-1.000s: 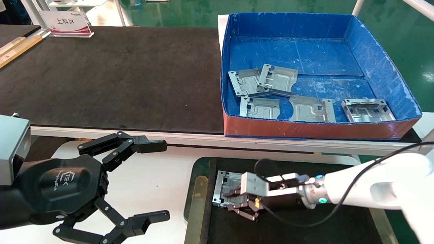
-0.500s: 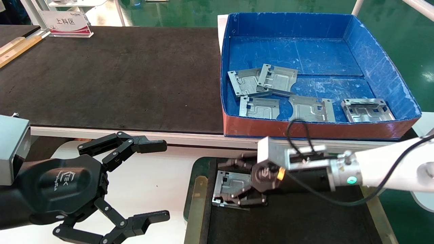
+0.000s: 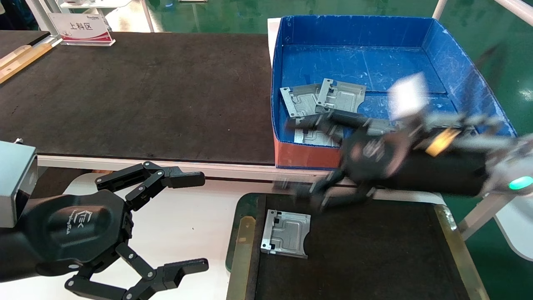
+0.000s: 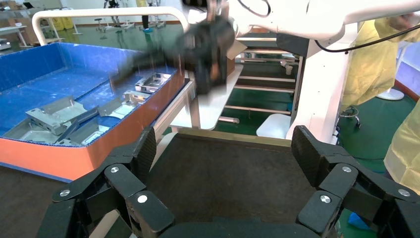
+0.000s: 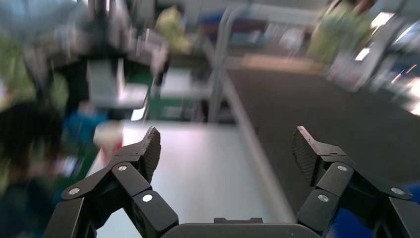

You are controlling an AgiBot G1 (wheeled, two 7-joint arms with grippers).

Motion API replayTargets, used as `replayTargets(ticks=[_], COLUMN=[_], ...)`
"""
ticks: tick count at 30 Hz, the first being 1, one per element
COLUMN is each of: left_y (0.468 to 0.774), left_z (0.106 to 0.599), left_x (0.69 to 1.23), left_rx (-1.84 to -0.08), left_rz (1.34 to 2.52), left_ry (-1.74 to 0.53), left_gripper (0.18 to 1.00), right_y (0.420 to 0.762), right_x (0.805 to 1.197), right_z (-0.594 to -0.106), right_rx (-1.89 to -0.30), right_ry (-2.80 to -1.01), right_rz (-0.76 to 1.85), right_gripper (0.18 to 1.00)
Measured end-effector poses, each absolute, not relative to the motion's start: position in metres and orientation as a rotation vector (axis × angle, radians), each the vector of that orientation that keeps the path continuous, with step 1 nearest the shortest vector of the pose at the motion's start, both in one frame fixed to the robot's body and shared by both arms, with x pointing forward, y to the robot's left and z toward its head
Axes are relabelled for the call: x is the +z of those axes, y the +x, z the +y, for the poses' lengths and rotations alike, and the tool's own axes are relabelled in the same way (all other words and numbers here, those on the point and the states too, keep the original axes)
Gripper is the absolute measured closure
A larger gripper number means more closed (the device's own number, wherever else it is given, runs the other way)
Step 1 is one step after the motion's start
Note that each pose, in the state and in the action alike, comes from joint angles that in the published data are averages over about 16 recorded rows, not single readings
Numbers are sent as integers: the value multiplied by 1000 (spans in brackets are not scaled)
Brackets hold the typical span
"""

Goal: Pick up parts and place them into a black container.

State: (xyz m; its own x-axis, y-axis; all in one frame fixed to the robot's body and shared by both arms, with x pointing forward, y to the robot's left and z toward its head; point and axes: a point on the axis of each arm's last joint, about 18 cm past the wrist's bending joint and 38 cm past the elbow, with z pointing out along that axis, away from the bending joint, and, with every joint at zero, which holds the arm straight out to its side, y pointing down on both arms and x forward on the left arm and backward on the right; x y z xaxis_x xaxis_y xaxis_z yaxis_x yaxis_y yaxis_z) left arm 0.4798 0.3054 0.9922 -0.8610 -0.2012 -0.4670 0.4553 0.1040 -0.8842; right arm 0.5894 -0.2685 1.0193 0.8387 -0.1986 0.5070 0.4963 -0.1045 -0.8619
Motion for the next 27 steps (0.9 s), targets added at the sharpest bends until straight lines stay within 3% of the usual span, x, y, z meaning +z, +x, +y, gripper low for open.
replayTargets(ticks=[11, 27], left_y=[480, 480], left_z=[305, 305], left_x=[992, 992], left_rx=[-1808, -1808], left_rz=[1909, 1909], left_ry=[247, 247], left_gripper=[184, 184], right_y=[573, 558], right_x=[1037, 1023], right_z=[-278, -285], right_rx=[-591, -574], right_ry=[-1495, -1505], right_rz=[-249, -238], right_gripper=[193, 178])
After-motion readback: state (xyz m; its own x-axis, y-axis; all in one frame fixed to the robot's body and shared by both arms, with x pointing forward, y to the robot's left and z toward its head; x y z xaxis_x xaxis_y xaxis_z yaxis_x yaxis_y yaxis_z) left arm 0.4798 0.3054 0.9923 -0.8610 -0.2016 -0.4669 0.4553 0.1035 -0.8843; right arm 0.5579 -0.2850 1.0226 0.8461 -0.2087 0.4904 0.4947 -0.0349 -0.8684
